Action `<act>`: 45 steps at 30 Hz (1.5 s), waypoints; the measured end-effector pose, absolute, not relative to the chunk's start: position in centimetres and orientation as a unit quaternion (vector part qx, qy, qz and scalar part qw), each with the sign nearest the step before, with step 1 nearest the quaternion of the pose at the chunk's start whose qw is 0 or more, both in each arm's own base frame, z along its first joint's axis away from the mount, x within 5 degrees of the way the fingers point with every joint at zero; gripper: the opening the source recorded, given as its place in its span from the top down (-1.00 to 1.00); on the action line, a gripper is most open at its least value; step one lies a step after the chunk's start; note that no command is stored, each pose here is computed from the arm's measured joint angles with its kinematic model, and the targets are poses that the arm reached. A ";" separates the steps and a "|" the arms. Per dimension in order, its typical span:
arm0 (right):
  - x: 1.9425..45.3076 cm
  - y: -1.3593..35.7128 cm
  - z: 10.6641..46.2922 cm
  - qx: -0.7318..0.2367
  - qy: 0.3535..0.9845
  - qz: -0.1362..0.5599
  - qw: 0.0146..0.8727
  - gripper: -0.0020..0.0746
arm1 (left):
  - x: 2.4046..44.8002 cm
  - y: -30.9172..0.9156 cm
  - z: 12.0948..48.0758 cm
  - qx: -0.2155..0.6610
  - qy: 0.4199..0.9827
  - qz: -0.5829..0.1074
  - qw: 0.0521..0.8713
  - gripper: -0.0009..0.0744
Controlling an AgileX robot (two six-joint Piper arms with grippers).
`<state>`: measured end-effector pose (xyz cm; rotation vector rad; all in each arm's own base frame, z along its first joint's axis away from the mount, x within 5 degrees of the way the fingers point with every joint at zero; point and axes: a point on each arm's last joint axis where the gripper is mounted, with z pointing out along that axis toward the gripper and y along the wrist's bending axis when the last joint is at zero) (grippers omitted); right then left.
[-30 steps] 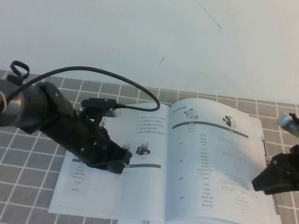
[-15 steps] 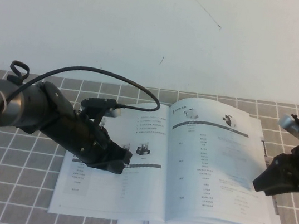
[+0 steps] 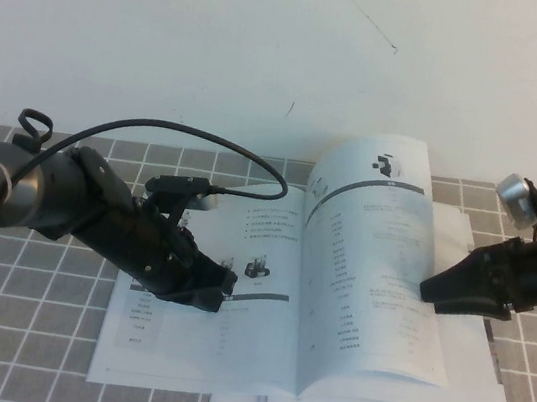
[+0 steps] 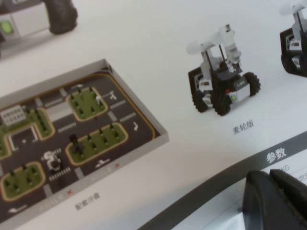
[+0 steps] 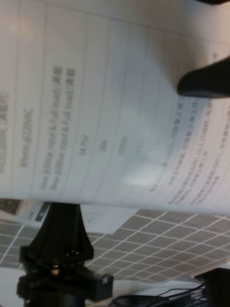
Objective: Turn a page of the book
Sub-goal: Open the closed book
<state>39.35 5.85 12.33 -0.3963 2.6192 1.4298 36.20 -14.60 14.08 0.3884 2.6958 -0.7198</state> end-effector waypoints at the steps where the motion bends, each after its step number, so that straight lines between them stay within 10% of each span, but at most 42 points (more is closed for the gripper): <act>1: 39.4 5.9 12.4 -0.130 0.866 0.477 0.069 0.07 | 36.2 -14.6 14.1 0.136 0.944 -0.252 0.162 0.99; 45: 38.7 12.9 22.8 -0.161 0.771 0.579 0.209 0.07 | 36.3 -14.6 14.1 0.130 0.944 -0.254 0.167 0.99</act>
